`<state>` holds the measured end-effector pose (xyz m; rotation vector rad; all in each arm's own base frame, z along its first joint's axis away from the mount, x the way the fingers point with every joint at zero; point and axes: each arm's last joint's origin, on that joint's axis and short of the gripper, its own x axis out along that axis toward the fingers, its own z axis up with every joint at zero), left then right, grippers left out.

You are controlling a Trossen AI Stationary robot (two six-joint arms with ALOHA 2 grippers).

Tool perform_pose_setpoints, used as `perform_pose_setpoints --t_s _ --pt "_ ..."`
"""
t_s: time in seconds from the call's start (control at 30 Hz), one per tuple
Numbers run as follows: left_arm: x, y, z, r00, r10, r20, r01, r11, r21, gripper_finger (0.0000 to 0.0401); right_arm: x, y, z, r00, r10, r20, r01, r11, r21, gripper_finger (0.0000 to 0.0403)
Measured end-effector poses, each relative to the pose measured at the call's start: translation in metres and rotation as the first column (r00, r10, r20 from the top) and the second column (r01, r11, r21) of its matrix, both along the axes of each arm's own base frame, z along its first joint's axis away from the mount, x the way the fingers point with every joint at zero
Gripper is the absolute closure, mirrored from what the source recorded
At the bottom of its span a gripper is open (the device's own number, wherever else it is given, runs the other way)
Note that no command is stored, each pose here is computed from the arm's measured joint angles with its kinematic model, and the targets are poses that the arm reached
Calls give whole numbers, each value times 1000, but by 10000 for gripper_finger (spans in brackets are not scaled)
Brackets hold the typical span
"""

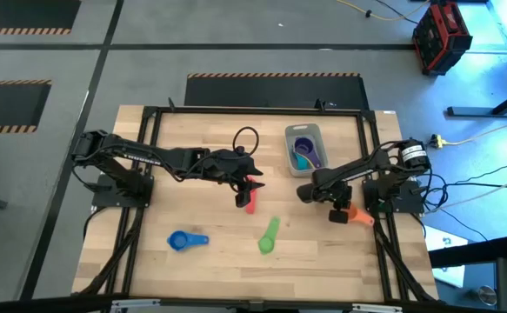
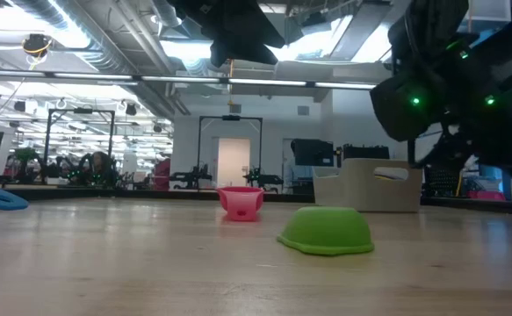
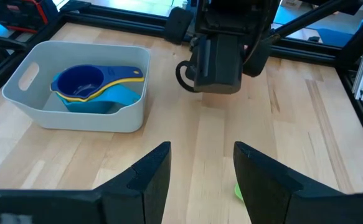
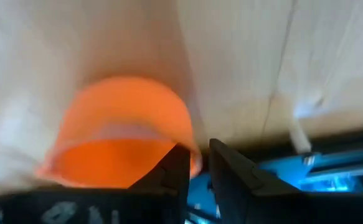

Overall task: Nest measuring cups in basket
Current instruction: Stack the orange measuring cup on top of the dark blue measuring cup in the grey bin

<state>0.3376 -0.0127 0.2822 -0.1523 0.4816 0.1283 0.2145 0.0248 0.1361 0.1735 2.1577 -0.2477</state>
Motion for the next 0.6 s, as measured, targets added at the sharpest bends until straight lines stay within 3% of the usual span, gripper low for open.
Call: perform_pose_setpoints --t_s 0.17,0.47,0.6 --pt "0 0 0 1000 0 0 0 1000 0 234 7 1 -4 996 41 85 -43 999 27 338" --pt "0 0 0 1000 0 0 0 1000 0 234 7 1 -4 995 39 89 -42 998 39 390" --pt "0 0 0 1000 0 0 0 1000 0 234 8 1 -3 995 35 90 -38 998 40 390"
